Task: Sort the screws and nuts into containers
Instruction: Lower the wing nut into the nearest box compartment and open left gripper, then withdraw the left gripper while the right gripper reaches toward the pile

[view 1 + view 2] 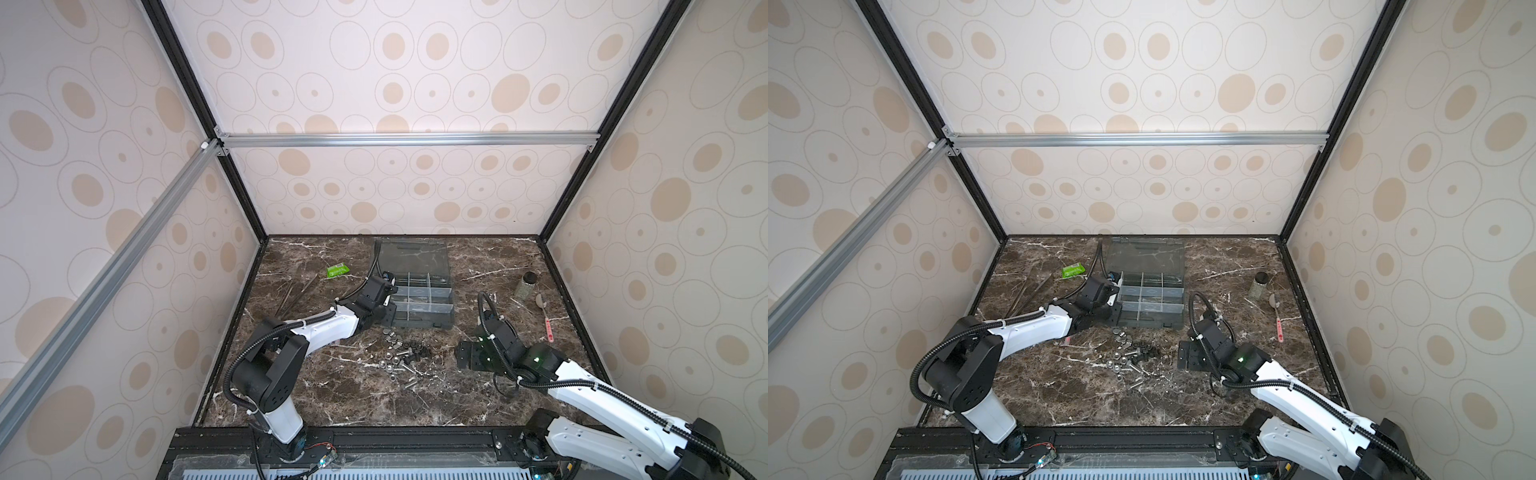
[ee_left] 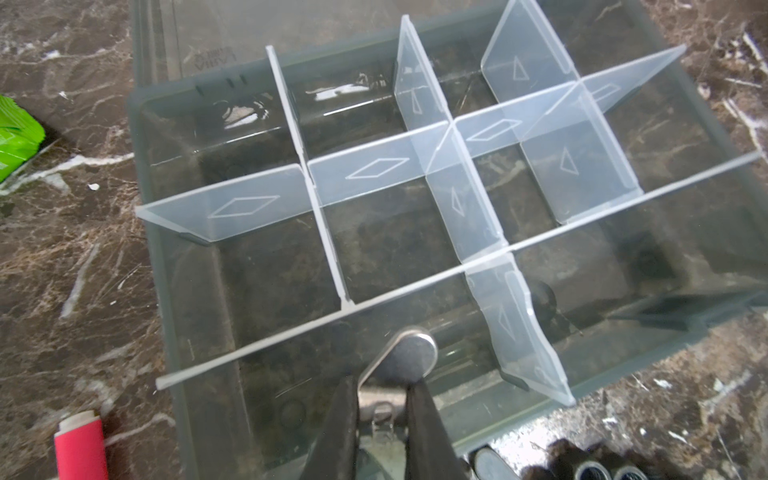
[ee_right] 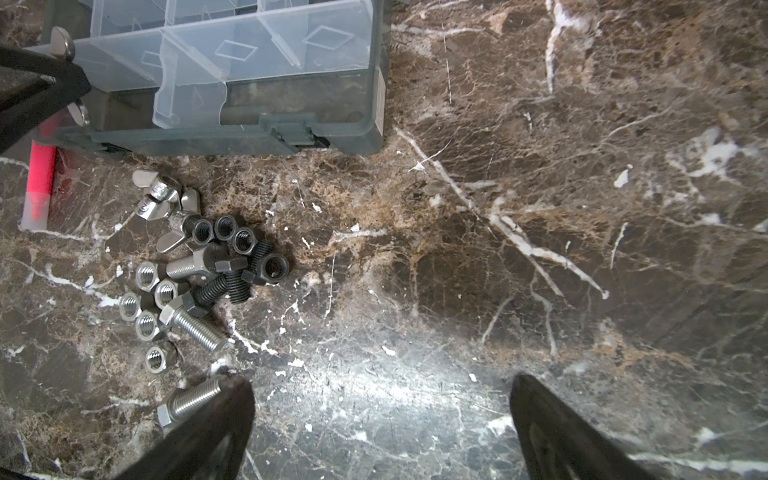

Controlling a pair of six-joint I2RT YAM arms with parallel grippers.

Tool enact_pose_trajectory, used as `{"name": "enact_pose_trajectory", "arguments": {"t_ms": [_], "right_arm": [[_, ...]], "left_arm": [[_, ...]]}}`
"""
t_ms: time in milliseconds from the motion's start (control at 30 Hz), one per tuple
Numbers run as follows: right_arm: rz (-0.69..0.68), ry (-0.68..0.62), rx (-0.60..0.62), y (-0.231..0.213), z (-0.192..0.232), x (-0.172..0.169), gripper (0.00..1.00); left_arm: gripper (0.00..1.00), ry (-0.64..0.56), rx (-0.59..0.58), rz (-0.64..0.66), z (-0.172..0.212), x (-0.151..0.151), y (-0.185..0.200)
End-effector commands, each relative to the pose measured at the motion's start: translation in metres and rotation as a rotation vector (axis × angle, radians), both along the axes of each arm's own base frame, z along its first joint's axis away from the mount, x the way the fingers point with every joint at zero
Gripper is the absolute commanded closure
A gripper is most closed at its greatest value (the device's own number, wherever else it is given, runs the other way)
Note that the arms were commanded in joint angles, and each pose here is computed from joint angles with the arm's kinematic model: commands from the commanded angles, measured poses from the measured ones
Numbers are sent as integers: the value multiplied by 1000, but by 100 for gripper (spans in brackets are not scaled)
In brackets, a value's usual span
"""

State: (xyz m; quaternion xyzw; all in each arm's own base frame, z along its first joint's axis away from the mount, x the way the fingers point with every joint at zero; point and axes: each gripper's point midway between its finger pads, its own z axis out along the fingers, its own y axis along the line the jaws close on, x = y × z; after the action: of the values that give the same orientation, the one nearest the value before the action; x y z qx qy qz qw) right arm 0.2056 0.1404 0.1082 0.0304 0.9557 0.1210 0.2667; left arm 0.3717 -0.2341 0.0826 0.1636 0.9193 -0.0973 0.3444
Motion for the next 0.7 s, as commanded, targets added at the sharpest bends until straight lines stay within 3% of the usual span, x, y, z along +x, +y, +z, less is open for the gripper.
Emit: {"name": "enact_pose_trajectory", "arguments": {"t_ms": [0,233,667], "right_arm": [[14,18,-18,0,-5,-3,0],[26,25,-24,3,-2,-2,0],[53,30,-28,11,0,3,0]], "left_arm": [[78,-30,-51,21,14,12,-6],[66,-21,-66,35,10,10,-4],[62,-71,-157,81,31,7,10]]}}
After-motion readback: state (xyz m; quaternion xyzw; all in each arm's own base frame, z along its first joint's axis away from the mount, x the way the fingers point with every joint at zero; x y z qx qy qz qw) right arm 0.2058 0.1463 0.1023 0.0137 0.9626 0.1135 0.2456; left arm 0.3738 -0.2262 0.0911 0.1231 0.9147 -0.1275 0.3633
